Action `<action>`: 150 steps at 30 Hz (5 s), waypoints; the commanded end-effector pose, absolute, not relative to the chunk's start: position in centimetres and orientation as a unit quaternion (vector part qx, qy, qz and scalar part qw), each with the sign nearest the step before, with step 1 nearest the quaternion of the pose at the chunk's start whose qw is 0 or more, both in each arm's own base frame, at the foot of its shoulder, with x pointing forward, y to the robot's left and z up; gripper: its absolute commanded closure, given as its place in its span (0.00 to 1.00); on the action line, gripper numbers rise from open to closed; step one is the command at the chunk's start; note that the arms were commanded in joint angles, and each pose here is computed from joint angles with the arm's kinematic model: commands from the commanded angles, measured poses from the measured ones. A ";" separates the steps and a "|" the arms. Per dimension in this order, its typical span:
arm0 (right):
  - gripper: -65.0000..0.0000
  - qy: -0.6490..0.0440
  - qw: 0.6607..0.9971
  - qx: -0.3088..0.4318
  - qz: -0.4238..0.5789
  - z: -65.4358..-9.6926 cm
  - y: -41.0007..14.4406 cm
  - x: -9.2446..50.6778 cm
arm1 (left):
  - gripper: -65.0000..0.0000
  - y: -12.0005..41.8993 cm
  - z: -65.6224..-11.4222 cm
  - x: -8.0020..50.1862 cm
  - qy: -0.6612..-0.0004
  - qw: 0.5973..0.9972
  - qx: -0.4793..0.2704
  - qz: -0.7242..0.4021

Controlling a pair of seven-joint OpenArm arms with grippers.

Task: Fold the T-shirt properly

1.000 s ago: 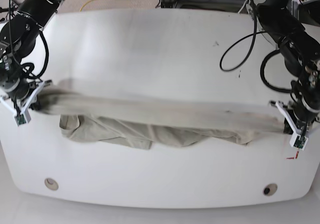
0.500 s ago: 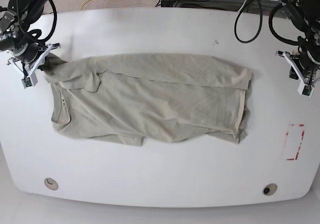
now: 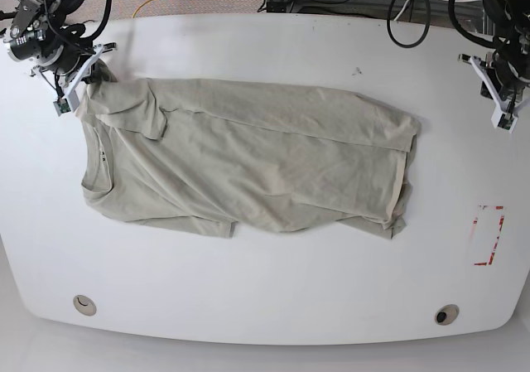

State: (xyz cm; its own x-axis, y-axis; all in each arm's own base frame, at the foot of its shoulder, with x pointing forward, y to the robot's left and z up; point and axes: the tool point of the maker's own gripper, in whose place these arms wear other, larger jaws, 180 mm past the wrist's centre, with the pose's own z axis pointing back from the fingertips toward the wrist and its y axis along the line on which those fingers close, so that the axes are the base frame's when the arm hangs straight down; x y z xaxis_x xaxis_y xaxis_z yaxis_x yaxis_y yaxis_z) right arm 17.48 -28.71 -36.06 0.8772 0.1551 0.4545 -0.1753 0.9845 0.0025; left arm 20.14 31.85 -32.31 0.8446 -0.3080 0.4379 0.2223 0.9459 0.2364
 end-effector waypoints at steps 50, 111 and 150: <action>1.00 -0.306 0.948 0.008 0.089 -32.8 -29.2 22.0 | 1.00 21.9 -39.6 29.6 -0.214 0.953 -0.107 -0.184; 1.00 -0.584 0.760 -0.168 0.231 7.1 -32.9 44.6 | 1.00 26.4 11.8 43.8 -0.730 0.665 0.074 -0.139; 1.00 -0.322 0.938 -0.038 0.118 -29.6 -31.4 24.0 | 1.00 29.8 -26.5 26.7 -0.392 0.911 -0.001 -0.129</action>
State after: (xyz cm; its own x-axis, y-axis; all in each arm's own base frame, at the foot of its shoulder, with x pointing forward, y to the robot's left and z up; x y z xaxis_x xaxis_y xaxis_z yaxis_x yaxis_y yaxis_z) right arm 24.32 -30.81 -30.20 0.7694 0.2291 0.5962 -0.1998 0.9729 -0.1160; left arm 26.67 28.61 -28.00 0.6835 -0.1974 0.7027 0.2351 0.9710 0.0441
